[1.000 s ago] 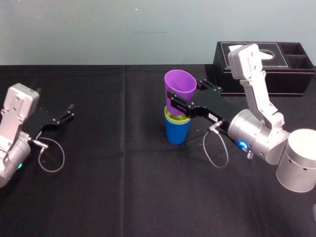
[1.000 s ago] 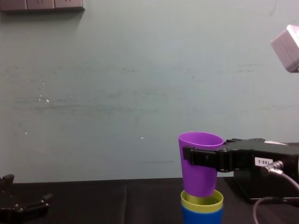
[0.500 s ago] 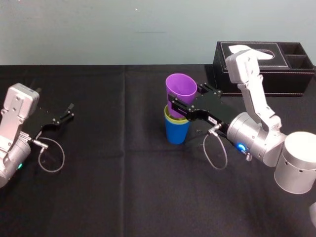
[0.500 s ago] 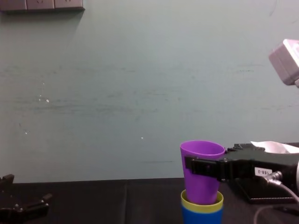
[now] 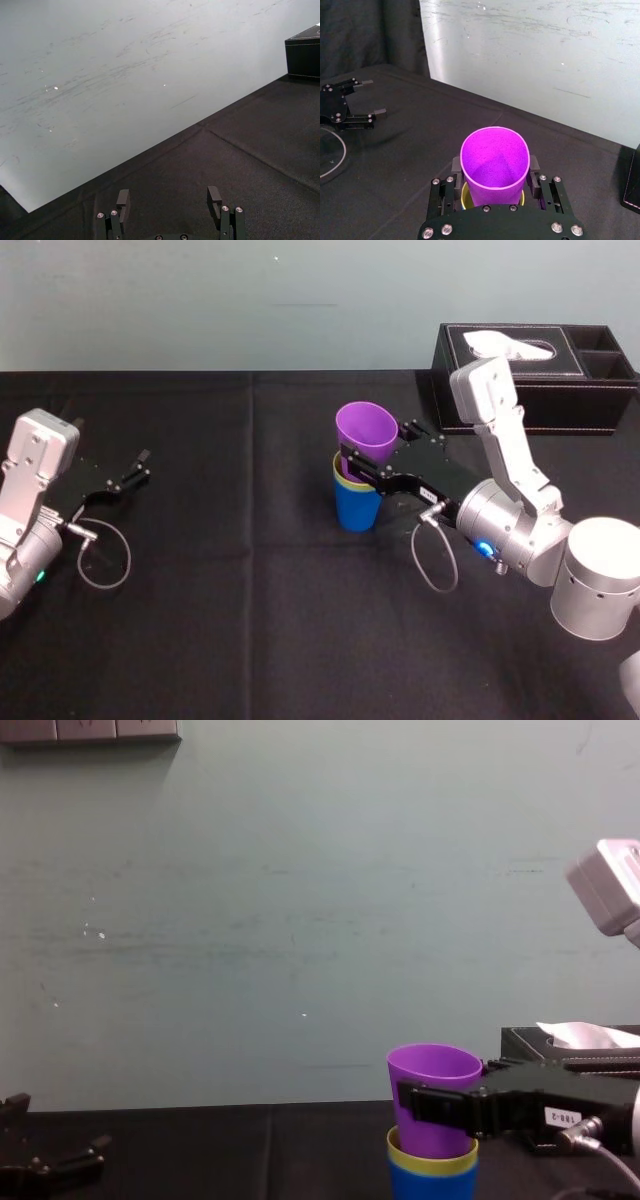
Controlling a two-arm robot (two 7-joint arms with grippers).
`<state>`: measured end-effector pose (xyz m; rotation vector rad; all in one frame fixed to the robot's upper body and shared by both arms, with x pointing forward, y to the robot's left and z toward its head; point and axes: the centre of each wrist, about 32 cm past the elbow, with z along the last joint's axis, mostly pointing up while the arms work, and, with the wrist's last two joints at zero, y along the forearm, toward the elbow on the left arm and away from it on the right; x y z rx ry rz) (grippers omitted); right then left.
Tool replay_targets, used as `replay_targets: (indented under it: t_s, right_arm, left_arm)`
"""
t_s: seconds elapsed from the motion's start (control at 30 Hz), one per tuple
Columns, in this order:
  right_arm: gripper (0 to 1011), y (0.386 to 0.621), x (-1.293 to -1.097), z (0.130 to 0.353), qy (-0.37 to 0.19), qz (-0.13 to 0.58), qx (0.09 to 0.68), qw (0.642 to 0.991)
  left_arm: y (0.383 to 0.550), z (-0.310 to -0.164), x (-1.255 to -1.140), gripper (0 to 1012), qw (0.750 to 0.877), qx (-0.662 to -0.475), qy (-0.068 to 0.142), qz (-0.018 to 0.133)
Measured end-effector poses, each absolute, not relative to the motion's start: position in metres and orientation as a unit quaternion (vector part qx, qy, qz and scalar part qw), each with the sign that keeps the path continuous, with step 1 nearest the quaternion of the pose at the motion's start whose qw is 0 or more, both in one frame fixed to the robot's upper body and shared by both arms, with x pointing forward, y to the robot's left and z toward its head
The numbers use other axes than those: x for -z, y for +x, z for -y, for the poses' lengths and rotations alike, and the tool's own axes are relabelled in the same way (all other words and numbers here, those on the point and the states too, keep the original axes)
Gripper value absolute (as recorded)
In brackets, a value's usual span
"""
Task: Stack the three plastic cups sequentially using one hand.
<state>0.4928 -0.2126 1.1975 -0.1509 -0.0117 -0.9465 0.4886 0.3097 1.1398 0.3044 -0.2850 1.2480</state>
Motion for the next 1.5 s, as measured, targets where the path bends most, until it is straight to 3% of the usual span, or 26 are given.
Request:
replay_targets:
  t_s: [1.27, 1.5]
  right_arm:
    - [734, 0.491, -1.183, 0.213, -0.089, -0.009, 0.453, 0.887]
    - [905, 0.491, -1.183, 0.213, -0.088, -0.008, 0.453, 0.887]
  left_arm:
    - [0.489, -0.31, -1.14, 1011, 0.791, -0.58, 0.141, 0.132]
    - [0.489, -0.31, -1.14, 1012, 0.791, -0.58, 0.141, 0.132]
